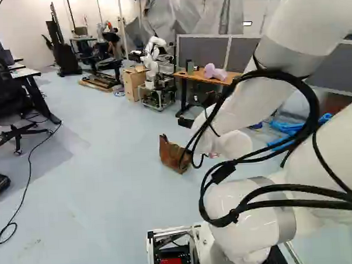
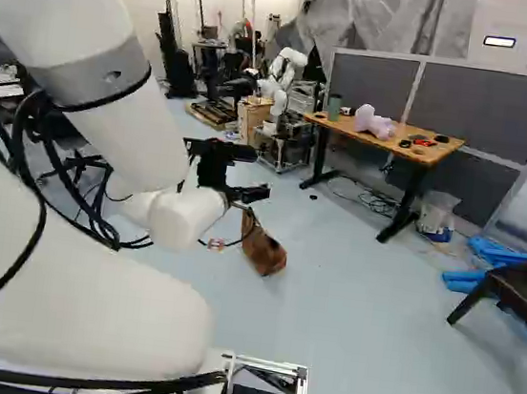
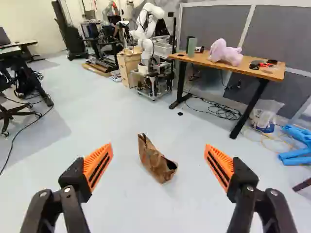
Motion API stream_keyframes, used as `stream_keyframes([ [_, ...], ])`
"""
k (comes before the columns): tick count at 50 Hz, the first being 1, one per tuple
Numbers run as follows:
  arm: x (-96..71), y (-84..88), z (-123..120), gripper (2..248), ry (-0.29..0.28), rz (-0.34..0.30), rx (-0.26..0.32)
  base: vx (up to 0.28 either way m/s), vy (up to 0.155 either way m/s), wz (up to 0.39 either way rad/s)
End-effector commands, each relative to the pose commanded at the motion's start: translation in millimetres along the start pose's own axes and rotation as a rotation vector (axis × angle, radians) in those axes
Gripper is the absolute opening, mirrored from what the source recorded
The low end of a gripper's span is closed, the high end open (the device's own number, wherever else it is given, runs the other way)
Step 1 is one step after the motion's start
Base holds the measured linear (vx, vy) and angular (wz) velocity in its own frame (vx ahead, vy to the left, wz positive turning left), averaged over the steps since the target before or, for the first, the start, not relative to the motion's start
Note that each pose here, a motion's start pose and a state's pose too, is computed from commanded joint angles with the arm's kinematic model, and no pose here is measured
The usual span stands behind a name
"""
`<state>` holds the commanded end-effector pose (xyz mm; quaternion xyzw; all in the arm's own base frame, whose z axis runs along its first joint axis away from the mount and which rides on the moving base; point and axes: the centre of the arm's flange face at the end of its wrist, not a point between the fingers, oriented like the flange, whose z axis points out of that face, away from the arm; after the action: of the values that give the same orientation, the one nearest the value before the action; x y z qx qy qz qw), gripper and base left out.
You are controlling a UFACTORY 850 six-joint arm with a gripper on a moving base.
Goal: Pick up the bag on the ground and place it on the table
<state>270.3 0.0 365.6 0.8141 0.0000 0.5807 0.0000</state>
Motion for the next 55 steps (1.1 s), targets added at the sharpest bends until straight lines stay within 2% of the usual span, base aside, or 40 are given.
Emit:
stream_keyframes([
  [26, 0.0, 0.0, 0.0, 247, 0.000, 0.000, 0.000, 0.057, 0.002, -0.001],
  [55, 0.0, 0.0, 0.0, 247, 0.000, 0.000, 0.000, 0.140, 0.002, -0.013],
])
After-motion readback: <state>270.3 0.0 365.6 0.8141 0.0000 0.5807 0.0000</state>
